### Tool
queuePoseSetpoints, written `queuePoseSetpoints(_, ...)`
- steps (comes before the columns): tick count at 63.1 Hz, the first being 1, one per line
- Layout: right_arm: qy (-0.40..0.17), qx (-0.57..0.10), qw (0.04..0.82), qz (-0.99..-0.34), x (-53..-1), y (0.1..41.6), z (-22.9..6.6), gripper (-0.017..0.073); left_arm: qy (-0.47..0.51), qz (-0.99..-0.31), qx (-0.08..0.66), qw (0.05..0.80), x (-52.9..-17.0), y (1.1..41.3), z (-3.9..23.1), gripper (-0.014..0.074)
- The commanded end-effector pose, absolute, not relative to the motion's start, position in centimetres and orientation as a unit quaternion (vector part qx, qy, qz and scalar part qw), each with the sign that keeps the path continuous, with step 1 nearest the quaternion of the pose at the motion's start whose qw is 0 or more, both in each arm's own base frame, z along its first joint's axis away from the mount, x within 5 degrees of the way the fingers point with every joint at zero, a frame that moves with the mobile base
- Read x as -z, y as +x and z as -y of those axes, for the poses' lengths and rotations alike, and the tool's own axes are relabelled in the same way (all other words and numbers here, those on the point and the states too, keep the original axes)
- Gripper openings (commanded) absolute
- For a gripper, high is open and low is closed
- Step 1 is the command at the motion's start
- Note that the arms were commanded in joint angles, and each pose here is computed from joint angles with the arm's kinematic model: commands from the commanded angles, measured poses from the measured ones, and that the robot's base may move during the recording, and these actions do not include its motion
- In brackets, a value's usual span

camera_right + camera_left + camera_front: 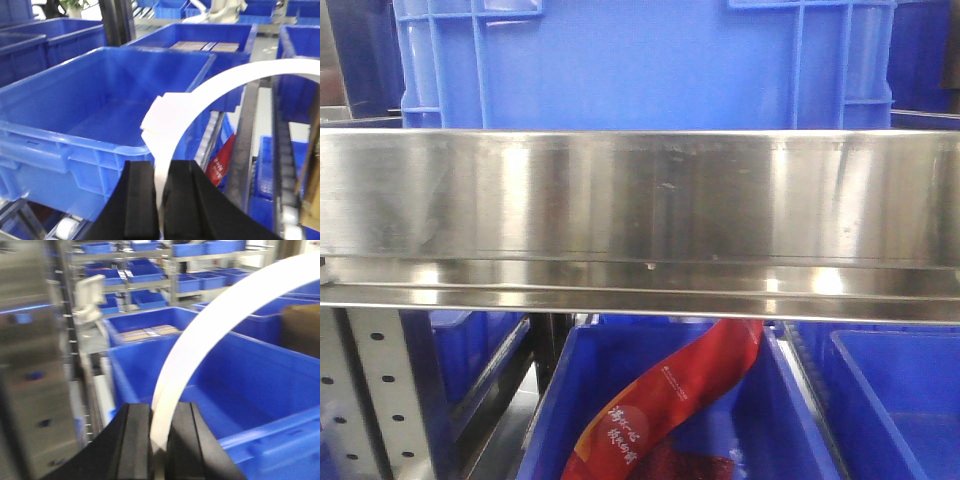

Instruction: Grab PVC pipe and place in blue bin

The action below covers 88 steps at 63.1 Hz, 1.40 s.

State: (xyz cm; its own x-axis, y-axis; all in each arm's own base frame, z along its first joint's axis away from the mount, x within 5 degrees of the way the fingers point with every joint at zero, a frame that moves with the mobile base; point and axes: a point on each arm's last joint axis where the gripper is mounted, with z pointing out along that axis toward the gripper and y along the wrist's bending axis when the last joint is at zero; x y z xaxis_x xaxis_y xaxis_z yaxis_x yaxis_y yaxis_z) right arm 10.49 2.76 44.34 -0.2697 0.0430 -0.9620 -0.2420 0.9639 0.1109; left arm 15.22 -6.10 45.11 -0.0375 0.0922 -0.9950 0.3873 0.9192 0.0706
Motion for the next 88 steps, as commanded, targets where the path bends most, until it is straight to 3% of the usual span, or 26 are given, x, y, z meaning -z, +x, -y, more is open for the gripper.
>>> queuePoseSetpoints(1, -0.078, -0.13, 0.601, -0.785, -44.6, 11.4, -3.3, -0.0162, 0.164, -0.69, 0.145, 0.69, -46.2, 15.4, 6.9, -0.0111)
queuePoseSetpoints(12, -0.083, -0.175, 0.607, -0.771, -44.8, 13.7, -4.4, -0.0162, 0.164, -0.688, 0.167, 0.687, -46.9, 17.4, 8.4, -0.0111)
queuePoseSetpoints(25, -0.06, -0.172, 0.628, -0.757, -44.5, 17.1, -4.7, -0.0162, 0.163, -0.704, 0.175, 0.669, -47.8, 21.6, 10.4, -0.0111)
queuePoseSetpoints(52, -0.109, -0.183, 0.6, -0.771, -45.9, 23.1, -7.8, -0.0162, 0.188, -0.743, 0.189, 0.614, -47.5, 28.7, 15.1, -0.0111)
queuePoseSetpoints(70, -0.149, -0.211, 0.577, -0.775, -45.9, 27.7, -12.2, -0.0162, 0.179, -0.733, 0.186, 0.629, -46.4, 31.7, 16.4, -0.0111)
queuePoseSetpoints(88, -0.148, -0.209, 0.563, -0.786, -44.3, 30.3, -13.4, -0.0162, 0.172, -0.729, 0.179, 0.637, -44.8, 33.8, 17.2, -0.0107)
